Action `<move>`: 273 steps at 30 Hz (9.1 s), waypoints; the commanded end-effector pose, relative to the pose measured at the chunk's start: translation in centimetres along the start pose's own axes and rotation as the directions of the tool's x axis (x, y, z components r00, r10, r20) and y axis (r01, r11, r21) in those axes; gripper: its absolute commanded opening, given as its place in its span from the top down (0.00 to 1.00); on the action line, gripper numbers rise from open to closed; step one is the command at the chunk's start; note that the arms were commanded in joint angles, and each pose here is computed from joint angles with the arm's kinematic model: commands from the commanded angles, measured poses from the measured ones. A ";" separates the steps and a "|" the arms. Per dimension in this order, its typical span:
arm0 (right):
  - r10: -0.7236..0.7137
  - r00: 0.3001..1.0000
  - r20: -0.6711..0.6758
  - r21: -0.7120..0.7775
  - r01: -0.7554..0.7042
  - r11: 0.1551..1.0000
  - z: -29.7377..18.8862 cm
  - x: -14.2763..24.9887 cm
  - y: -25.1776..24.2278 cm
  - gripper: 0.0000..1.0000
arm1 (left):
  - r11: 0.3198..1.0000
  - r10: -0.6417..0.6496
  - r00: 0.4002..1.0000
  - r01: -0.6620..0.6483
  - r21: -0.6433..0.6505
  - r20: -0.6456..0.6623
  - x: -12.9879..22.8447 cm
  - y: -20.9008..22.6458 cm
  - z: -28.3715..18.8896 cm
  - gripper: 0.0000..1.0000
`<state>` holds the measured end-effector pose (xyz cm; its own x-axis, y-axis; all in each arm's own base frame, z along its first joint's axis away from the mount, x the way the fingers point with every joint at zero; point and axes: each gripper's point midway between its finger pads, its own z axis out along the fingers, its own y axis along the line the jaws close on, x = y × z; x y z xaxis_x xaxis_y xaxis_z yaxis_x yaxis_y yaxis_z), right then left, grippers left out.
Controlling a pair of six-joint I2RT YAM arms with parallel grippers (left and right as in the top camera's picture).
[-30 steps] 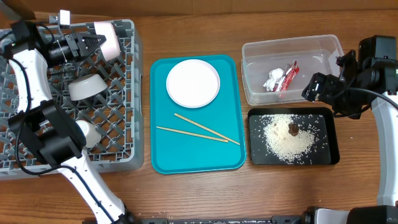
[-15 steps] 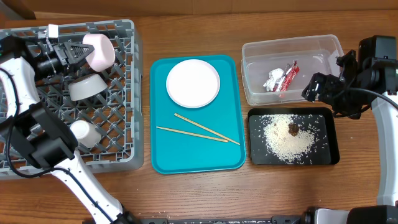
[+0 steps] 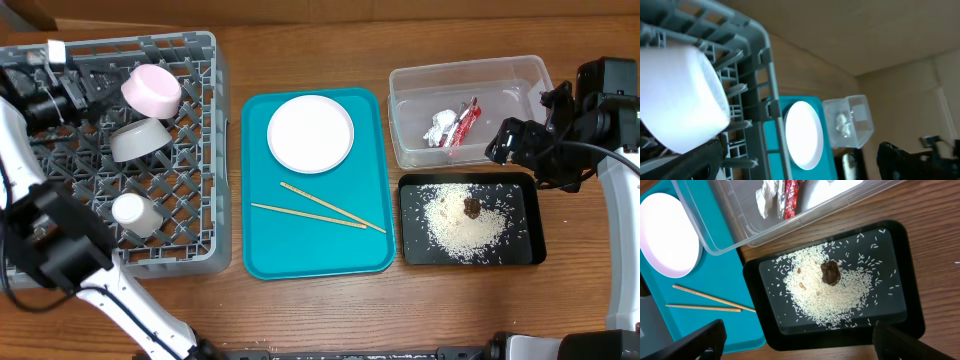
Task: Sort waste into correct bins and load items into the dishwasher
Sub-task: 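Grasp the pink bowl with left gripper and place it in the rack, then reach left gripper to the wooden chopsticks on the teal tray, then grasp one wooden chopstick with left gripper and lift it, then stand the chopstick upright in the dish rack with left gripper, then reach left gripper back to the tray and grasp the second chopstick, then carry the second chopstick and place it in the dish rack, then grasp the rim of the white plate with left gripper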
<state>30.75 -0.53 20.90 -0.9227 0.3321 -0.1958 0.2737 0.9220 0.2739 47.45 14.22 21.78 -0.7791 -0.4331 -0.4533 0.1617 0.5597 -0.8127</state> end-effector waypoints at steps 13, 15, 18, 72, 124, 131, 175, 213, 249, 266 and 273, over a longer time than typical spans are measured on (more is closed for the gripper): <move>-0.008 0.999 0.047 0.045 0.006 0.999 -0.9 -0.8 -0.6 0.00 | 0.750 0.058 0.980 -0.170 -0.639 -0.193 5.5 -10.9 -0.2 0.00; -0.008 0.999 0.048 0.052 0.005 0.999 -0.9 -0.8 -0.7 0.00 | 0.730 0.027 0.965 -0.196 -0.654 -0.259 7.5 -11.5 0.7 0.00; -0.008 0.999 0.048 0.055 0.005 0.998 -0.9 -0.8 -0.8 0.00 | 0.692 -0.083 0.952 -0.157 -0.704 -0.293 10.2 -12.0 1.1 0.00; -0.005 0.999 0.039 0.056 0.003 0.998 -0.9 -0.6 -0.8 0.00 | 0.250 -0.556 0.829 0.232 -0.940 0.056 38.1 -2.5 17.4 0.24; -0.004 0.999 0.033 0.057 0.002 0.998 -0.9 -0.5 -0.8 0.00 | 0.178 -0.545 0.836 0.195 -0.965 0.068 39.2 -0.4 15.1 0.96; -0.003 1.000 0.028 0.058 0.001 0.998 -0.9 -0.3 -0.9 0.00 | 0.172 -0.602 0.794 0.239 -0.956 0.090 37.6 -1.2 14.2 0.96; -0.003 1.000 0.027 0.059 0.001 0.998 -0.9 -0.3 -0.9 0.00 | 0.397 0.017 0.954 -0.281 -0.874 -0.299 14.9 -3.7 5.7 0.59; -0.003 1.000 0.029 0.058 0.001 0.998 -0.9 -0.4 -0.9 0.00 | 0.516 -0.244 0.933 -0.104 -0.850 -0.263 38.7 -5.3 22.9 0.53; -0.003 1.000 0.027 0.058 0.001 0.998 -0.9 -0.3 -0.9 0.00 | 0.631 -0.049 0.980 -0.119 -0.766 -0.192 23.0 -9.4 11.4 0.96; -0.002 1.000 0.026 0.058 0.000 0.998 -0.9 -0.3 -0.9 0.00 | 0.516 0.208 0.934 -0.358 -0.778 -0.292 14.5 -3.1 5.8 0.96; -0.002 1.000 0.027 0.058 0.001 0.998 -0.9 -0.3 -0.9 0.00 | 0.519 0.232 0.926 -0.377 -0.767 -0.298 14.1 -3.4 6.0 0.44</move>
<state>30.13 -1.32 20.58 -0.9243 0.3349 -0.1833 0.2929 0.9300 0.2221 39.16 1.83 15.42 -0.8682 -0.0901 -0.4879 -0.1117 0.9936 0.0153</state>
